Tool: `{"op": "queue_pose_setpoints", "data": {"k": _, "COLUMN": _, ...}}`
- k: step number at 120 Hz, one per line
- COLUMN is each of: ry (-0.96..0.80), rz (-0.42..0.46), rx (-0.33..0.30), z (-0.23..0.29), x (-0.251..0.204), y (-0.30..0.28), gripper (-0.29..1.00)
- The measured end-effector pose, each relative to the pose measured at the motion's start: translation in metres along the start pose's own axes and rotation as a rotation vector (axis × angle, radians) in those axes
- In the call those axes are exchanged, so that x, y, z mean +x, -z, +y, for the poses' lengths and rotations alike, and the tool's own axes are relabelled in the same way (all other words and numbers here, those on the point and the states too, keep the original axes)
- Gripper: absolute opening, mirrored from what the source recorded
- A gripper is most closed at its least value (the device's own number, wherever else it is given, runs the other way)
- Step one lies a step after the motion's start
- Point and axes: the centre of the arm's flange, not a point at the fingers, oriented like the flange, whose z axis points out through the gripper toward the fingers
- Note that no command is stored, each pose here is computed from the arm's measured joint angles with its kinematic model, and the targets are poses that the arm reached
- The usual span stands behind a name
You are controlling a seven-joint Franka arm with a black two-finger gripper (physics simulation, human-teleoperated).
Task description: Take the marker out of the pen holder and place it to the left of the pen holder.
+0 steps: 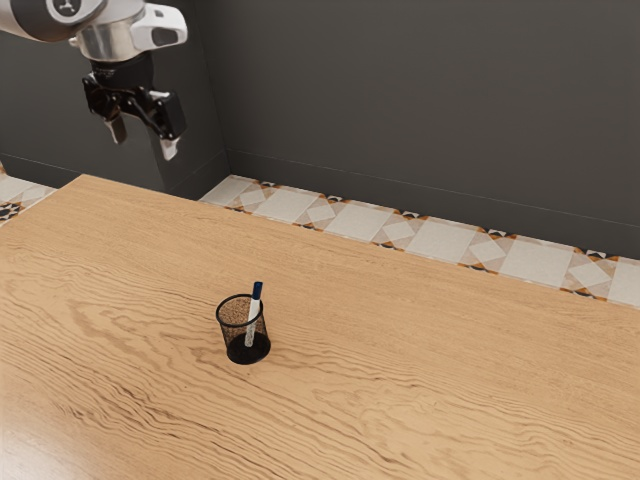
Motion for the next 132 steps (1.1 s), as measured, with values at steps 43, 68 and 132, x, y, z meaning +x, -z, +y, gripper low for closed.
{"op": "queue_pose_setpoints", "data": {"k": 43, "ry": 0.016, "rz": -0.095, "rx": 0.032, "z": 0.012, "x": -0.005, "y": -0.102, "gripper": 0.7}}
{"op": "queue_pose_setpoints", "data": {"k": 68, "ry": -0.01, "rz": -0.085, "rx": 0.038, "z": 0.061, "x": 0.02, "y": -0.205, "gripper": 0.7}}
{"op": "queue_pose_setpoints", "data": {"k": 132, "ry": 0.095, "rz": -0.004, "rx": -0.053, "z": 0.111, "x": 0.054, "y": -0.291, "gripper": 0.7}}
